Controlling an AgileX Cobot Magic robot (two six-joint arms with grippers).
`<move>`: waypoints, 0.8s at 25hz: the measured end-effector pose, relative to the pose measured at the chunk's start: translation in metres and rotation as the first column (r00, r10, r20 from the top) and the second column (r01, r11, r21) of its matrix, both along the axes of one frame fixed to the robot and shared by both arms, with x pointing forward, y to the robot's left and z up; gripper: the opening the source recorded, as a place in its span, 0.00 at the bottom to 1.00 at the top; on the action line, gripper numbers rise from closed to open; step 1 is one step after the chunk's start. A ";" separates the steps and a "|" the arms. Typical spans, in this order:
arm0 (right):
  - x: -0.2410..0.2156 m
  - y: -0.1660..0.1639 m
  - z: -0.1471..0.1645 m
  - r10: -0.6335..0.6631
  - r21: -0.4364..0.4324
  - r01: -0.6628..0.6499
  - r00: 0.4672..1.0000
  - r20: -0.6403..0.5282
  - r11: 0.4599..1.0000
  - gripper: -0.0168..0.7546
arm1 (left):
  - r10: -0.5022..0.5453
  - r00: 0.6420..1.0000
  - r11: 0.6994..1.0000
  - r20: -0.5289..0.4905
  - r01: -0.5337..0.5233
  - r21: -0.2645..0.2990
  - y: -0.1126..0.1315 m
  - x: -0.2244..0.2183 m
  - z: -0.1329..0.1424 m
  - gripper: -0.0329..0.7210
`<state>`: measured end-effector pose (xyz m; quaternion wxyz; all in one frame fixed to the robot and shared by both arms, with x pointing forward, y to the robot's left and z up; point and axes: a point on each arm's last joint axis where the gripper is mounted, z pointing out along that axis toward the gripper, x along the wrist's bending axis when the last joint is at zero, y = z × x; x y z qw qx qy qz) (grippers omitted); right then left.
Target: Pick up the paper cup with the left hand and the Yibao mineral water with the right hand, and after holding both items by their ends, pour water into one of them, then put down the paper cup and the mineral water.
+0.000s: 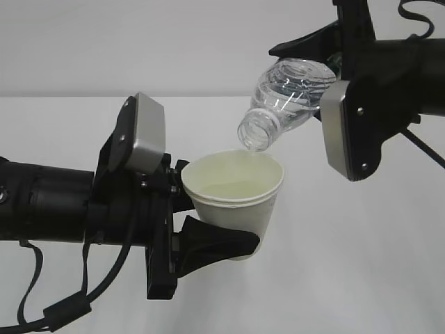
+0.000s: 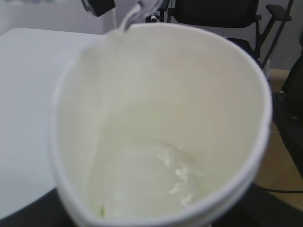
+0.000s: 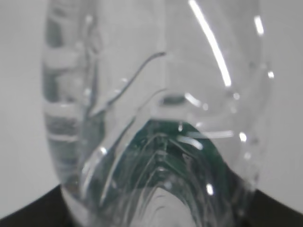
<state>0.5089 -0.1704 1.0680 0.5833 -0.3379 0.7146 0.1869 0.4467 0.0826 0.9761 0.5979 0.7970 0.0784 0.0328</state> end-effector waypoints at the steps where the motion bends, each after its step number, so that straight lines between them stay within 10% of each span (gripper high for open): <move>1: 0.000 0.000 0.001 0.000 0.001 0.000 1.000 0.004 1.000 0.55 | 0.001 1.000 1.000 0.000 -0.001 0.001 0.000 0.000 0.000 0.61; 20: 0.000 0.000 0.002 0.010 -0.016 -0.010 1.000 0.011 1.000 0.55 | 0.001 1.000 1.000 0.006 -0.001 0.004 0.000 0.000 0.000 0.61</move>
